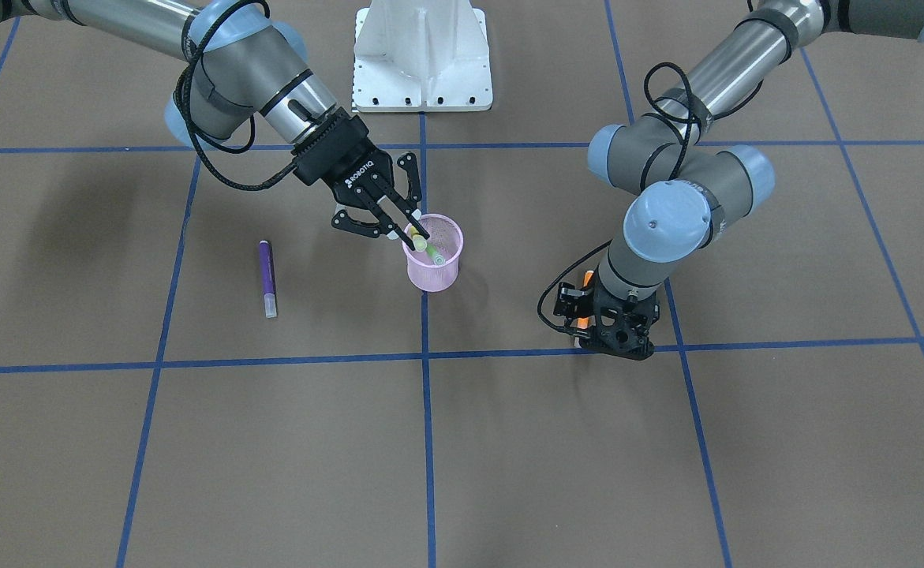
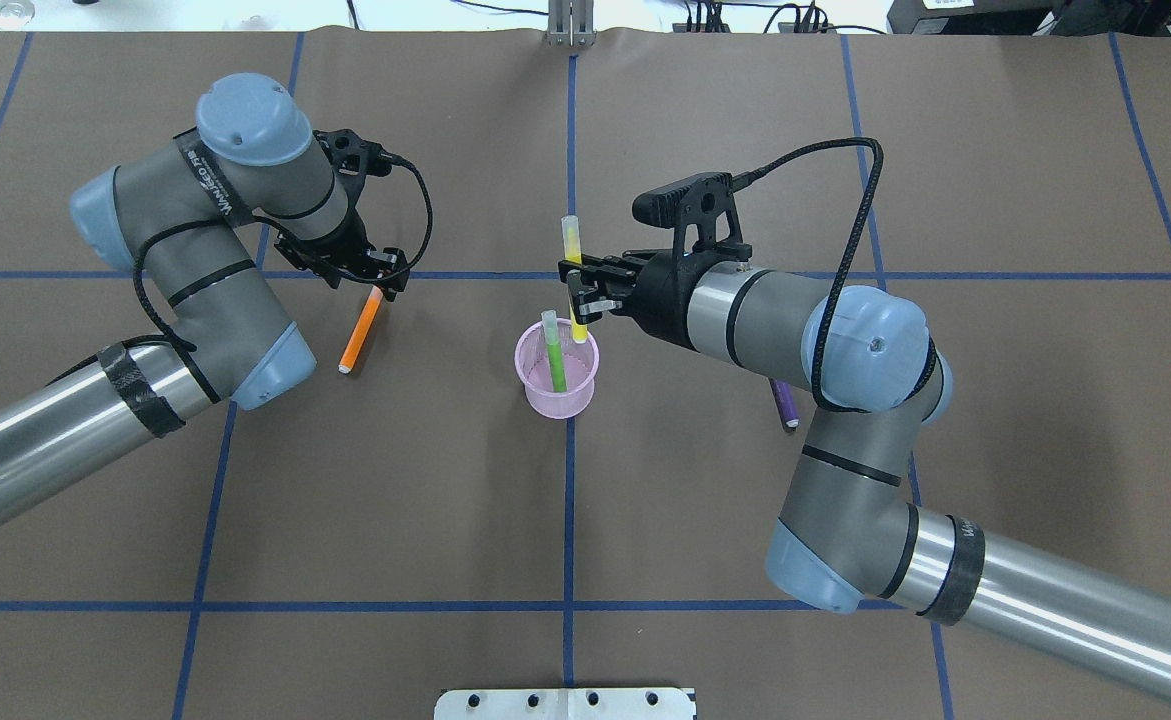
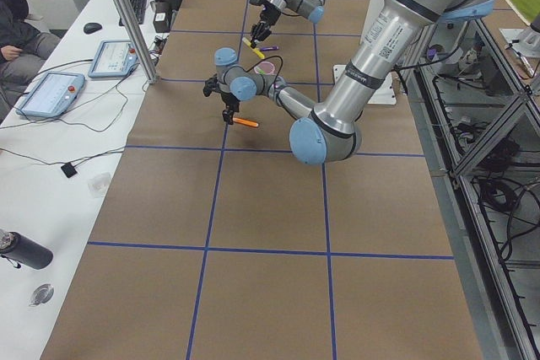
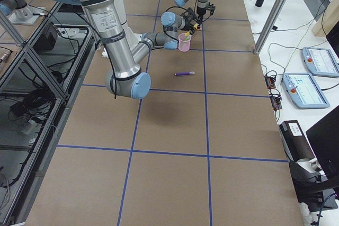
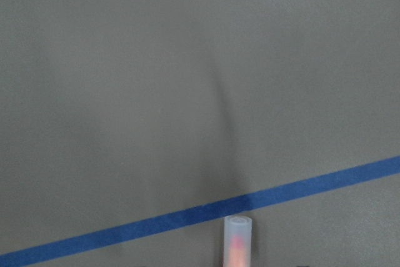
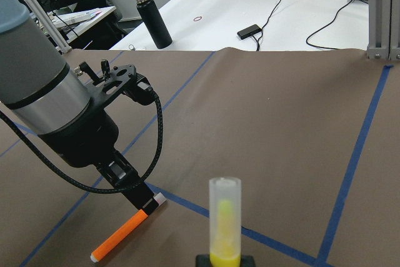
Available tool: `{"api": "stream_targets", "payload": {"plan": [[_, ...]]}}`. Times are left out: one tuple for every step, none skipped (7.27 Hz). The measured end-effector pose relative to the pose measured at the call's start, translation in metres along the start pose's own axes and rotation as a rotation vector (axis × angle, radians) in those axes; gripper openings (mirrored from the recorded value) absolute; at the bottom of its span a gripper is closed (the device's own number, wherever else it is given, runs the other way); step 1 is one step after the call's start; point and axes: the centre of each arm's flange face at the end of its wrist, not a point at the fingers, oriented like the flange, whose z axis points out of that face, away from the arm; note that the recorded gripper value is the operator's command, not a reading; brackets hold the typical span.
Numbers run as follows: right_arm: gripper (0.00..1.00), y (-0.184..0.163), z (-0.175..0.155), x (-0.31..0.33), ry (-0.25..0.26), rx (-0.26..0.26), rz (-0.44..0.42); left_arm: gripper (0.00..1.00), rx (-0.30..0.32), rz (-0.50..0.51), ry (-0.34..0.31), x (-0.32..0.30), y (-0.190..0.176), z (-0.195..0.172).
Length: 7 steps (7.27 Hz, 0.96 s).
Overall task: Collect pens into pen holder
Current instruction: 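Lower the yellow highlighter into the cup while the left gripper grasps the orange marker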
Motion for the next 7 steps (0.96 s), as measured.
{"api": "stream_targets", "payload": {"plan": [[0.0, 0.001, 0.0, 0.0, 0.0, -0.001, 0.0, 0.71, -0.003, 0.0, 0.0, 0.0, 0.001, 0.002], [0.0, 0.001, 0.0, 0.0, 0.0, -0.001, 0.0, 0.71, -0.008, 0.002, -0.002, 0.001, 0.002, 0.005], [0.0, 0.001, 0.0, 0.0, 0.001, -0.002, 0.0, 0.69, -0.014, 0.005, -0.002, 0.003, 0.004, 0.01], [0.0, 0.001, 0.0, 0.001, 0.001, -0.002, 0.0, 0.64, -0.016, 0.009, 0.001, 0.005, 0.006, 0.013], [0.0, 0.001, 0.0, 0.001, 0.002, -0.001, 0.0, 0.54, -0.017, 0.011, 0.002, 0.006, 0.007, 0.015], [0.0, 0.001, 0.0, 0.001, 0.002, -0.002, 0.0, 0.3, -0.017, 0.012, 0.003, 0.007, 0.007, 0.015], [0.0, 0.001, 0.0, 0.001, 0.002, -0.002, 0.0, 0.09, -0.016, 0.015, 0.004, 0.007, 0.007, 0.016]]}}
